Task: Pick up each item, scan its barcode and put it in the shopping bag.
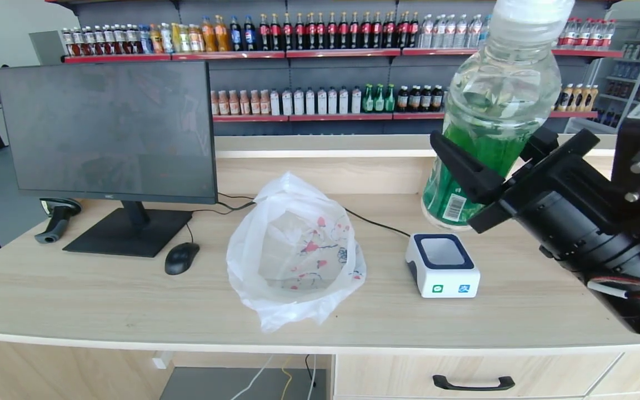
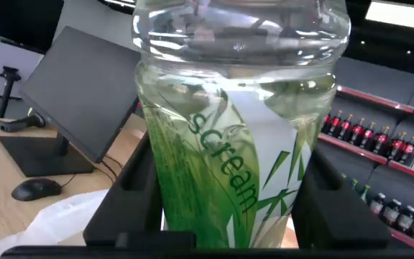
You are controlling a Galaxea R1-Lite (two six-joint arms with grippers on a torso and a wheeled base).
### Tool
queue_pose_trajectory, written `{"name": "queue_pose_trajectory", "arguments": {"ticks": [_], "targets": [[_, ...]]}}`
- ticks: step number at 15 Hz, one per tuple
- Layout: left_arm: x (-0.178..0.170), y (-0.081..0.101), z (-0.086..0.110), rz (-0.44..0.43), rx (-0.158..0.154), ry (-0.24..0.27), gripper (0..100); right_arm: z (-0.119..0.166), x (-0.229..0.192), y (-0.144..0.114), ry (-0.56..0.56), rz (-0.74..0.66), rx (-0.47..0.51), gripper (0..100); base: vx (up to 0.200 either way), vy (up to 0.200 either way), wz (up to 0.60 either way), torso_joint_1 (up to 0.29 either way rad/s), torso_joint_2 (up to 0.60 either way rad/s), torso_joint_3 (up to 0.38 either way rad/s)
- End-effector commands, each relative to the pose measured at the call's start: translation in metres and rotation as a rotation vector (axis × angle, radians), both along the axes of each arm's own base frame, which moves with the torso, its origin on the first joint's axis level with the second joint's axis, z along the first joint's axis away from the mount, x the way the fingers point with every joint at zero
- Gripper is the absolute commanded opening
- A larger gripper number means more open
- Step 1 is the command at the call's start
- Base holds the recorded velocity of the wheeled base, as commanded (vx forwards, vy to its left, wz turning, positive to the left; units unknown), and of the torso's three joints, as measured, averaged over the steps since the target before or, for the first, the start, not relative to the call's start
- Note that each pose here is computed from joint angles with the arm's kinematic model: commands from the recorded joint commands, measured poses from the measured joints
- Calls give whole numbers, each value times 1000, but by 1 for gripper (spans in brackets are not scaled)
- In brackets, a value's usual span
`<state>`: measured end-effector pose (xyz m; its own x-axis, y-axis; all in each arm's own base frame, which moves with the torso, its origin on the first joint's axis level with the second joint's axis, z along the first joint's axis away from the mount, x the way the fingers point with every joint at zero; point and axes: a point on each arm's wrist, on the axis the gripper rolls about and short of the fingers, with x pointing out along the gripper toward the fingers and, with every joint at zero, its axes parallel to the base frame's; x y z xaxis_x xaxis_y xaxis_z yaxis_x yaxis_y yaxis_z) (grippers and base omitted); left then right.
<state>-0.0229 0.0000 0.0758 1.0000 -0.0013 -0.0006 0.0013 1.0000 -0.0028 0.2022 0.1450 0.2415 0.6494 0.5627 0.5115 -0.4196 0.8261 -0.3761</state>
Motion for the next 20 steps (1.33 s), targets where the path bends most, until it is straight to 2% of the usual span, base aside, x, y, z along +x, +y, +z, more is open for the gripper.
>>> {"name": "queue_pose_trajectory", "arguments": {"ticks": [1,3,7,8,12,20], "targets": [[0,0,0,0,0,-1,100,-5,-5,-10,171,13,194,0,0,0,0,0,0,0],[0,0,0,0,0,1,100,-21,-1,-23,273,-29,247,0,0,0,0,0,0,0],[0,0,0,0,0,1,100,-25,-3,-27,293,-34,253,0,-150,0,0,8,3,1],[0,0,0,0,0,-1,100,-24,-3,-28,303,-26,278,0,0,0,0,0,0,0],[0,0,0,0,0,1,100,-25,-4,-29,310,-28,278,0,0,0,0,0,0,0],[0,0,0,0,-3,1,100,-29,-6,-37,323,-51,277,0,0,200,0,8,5,1]]}}
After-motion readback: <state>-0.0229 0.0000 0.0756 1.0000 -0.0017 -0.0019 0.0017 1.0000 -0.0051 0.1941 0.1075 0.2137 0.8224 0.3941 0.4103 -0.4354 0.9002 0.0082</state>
